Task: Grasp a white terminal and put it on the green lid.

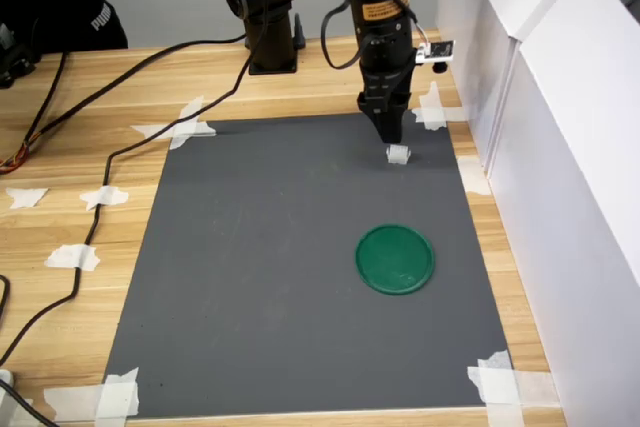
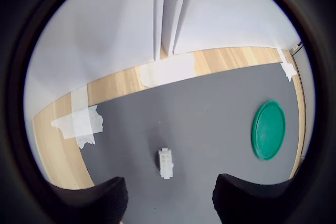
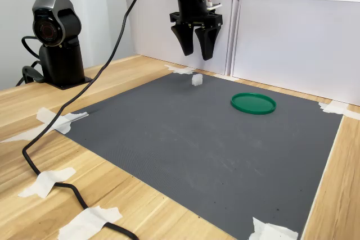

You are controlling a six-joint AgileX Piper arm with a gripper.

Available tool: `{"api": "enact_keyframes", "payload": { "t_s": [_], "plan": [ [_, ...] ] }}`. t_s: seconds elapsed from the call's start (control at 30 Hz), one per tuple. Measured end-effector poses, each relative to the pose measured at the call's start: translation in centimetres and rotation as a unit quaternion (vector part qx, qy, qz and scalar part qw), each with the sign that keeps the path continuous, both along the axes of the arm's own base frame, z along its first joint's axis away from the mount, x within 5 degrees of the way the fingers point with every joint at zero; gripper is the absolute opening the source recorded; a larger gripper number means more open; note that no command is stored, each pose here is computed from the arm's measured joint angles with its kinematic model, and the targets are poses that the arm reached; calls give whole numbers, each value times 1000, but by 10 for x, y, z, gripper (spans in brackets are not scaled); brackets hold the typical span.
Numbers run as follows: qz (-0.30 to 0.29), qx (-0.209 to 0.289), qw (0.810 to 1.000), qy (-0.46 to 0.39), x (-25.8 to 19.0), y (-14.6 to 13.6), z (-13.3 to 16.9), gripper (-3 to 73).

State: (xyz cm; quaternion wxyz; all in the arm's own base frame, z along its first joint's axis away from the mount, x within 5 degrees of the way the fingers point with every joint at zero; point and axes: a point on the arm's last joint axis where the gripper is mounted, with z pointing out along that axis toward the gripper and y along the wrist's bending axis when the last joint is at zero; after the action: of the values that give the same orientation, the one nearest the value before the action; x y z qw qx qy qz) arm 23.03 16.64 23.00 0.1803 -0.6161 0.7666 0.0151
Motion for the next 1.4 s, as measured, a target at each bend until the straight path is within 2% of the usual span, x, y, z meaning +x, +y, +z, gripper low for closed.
{"api": "enact_keyframes", "payload": {
  "t_s": [0.3,1.03,1.27,1.4],
  "plan": [
    [27,1,1000,-11,-9,11,-17,672],
    [-2,-10,1000,1,5,21,-51,662],
    [-10,-14,1000,3,6,21,-55,615],
    [-14,-14,1000,2,7,21,-55,535]
  ]
}}
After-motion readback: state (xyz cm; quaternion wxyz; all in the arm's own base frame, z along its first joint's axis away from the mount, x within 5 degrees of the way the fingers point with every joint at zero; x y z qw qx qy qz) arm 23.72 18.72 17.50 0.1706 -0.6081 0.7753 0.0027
